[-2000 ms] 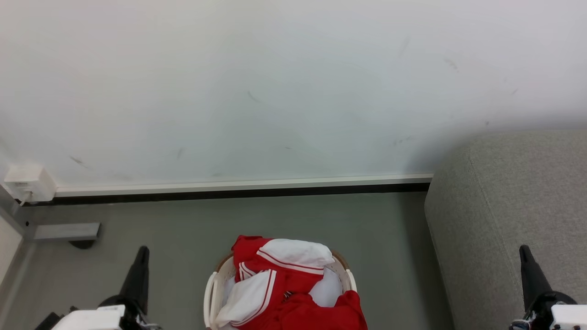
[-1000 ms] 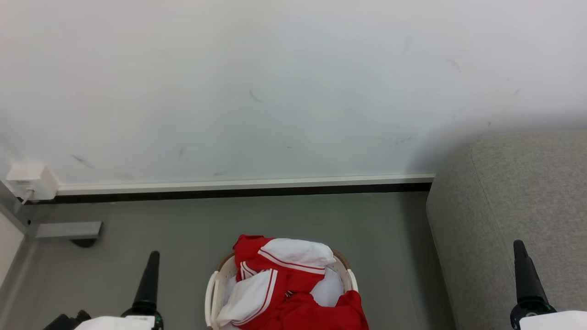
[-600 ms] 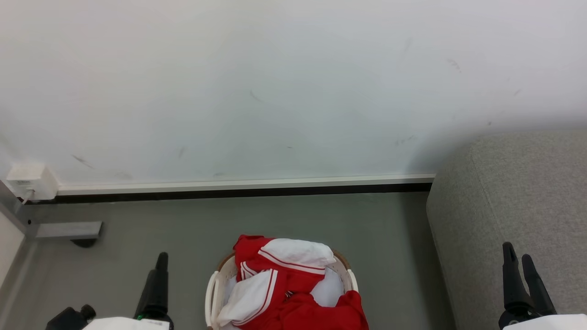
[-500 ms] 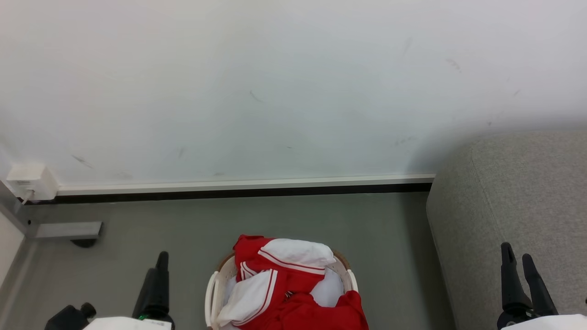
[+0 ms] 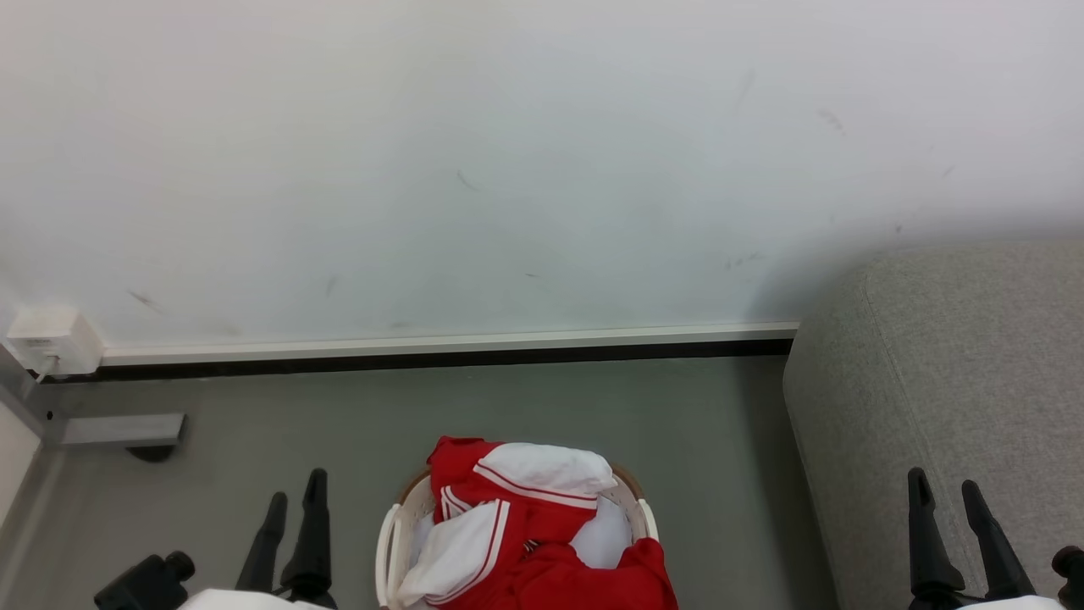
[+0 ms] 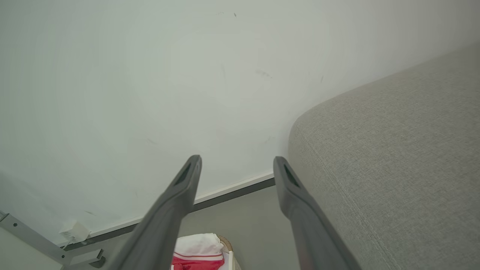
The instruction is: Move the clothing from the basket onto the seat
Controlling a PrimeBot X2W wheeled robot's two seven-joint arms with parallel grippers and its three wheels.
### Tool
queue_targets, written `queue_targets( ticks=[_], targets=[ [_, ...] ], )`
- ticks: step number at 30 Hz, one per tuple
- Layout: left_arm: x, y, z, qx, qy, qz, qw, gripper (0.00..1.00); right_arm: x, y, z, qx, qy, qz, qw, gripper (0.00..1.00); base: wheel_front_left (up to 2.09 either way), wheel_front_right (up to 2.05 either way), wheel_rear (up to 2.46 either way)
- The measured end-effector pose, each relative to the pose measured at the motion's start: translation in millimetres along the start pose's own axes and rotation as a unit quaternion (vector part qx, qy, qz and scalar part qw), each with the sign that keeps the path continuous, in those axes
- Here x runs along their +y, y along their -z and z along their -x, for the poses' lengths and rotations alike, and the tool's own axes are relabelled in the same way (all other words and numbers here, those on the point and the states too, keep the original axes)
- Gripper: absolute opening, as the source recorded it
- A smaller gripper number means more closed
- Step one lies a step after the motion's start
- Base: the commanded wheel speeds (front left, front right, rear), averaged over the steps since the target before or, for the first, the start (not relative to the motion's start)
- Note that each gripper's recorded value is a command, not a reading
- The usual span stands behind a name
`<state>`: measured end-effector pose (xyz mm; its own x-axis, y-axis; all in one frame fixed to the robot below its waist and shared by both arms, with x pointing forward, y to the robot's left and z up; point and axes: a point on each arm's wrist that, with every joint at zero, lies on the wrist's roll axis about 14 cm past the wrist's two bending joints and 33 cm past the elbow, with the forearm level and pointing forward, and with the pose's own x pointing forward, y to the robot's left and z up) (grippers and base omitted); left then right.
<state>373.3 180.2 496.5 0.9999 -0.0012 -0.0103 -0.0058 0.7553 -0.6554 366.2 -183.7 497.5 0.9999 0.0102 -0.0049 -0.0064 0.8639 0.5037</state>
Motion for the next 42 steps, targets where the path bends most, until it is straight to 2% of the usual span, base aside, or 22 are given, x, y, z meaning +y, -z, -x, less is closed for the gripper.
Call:
queue_targets(
  ticks=[14,28,42],
  targets=[
    [1,5,3,0.003,0.004,-0.097,0.995,1.00,-1,7,3,0.006,-0.005,0.084,0.996,1.00,0.00,0.00,0.00],
    [3,6,5,0.001,0.010,-0.176,0.984,1.00,-3,9,8,0.004,-0.008,0.119,0.993,1.00,0.00,0.00,0.00],
    [-4,15,8,0.010,0.037,-0.225,0.974,1.00,-3,6,9,-0.006,-0.013,0.157,0.987,1.00,0.00,0.00,0.00]
  ],
)
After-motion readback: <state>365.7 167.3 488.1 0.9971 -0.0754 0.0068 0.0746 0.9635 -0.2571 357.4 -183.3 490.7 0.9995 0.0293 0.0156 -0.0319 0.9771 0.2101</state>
